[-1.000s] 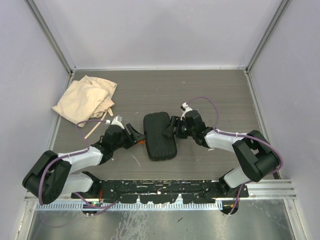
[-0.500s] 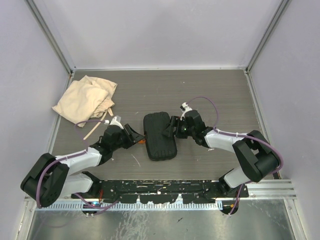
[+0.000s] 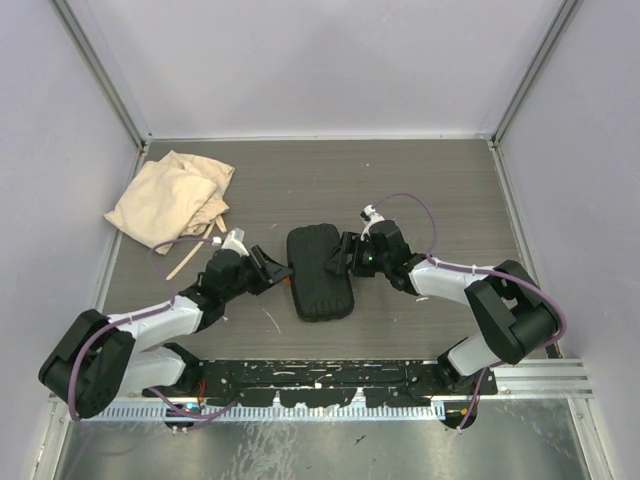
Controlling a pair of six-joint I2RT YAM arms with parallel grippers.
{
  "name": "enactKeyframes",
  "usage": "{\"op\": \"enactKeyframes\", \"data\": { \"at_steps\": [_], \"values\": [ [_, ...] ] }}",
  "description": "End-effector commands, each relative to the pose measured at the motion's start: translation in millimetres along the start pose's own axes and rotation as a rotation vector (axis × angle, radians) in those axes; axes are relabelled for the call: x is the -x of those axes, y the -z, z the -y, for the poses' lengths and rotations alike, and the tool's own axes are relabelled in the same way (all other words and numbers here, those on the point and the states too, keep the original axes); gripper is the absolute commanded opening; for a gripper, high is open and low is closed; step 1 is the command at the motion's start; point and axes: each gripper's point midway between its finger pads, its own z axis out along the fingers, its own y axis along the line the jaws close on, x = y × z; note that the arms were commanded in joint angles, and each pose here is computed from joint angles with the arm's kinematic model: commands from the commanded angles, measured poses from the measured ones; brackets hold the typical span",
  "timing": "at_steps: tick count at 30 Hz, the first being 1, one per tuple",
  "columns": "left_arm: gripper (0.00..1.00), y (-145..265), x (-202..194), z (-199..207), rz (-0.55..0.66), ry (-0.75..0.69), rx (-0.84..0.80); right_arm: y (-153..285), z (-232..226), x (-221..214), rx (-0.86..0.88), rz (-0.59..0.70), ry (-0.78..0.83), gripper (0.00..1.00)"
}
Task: Sort the tools into containers
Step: Close the storage box at the center of the board.
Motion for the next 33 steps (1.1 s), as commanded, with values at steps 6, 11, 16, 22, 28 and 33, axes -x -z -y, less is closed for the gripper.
{"op": "enactKeyframes", "data": {
  "at_steps": [6, 11, 16, 22, 28, 33],
  "values": [
    [0.46, -10, 5, 21, 0.004, 0.001, -0.089, 13, 65, -76, -0.235, -0.247, 0.018, 0.73],
    [0.46, -16, 1, 18, -0.012, 0.011, -0.087, 13, 66, -76, -0.236, -0.247, 0.017, 0.73],
    [0.45, -18, 1, 13, -0.006, 0.021, -0.071, 13, 66, -76, -0.235, -0.248, 0.016, 0.73],
    [0.43, -15, 2, 1, 0.013, 0.017, -0.014, 12, 65, -77, -0.231, -0.252, 0.016, 0.73],
    [0.44, -7, 8, 1, 0.041, 0.000, -0.003, 11, 65, -79, -0.225, -0.256, 0.014, 0.73],
    [0.44, -6, 8, -1, 0.044, -0.002, 0.006, 10, 64, -79, -0.222, -0.259, 0.013, 0.73]
  ]
}}
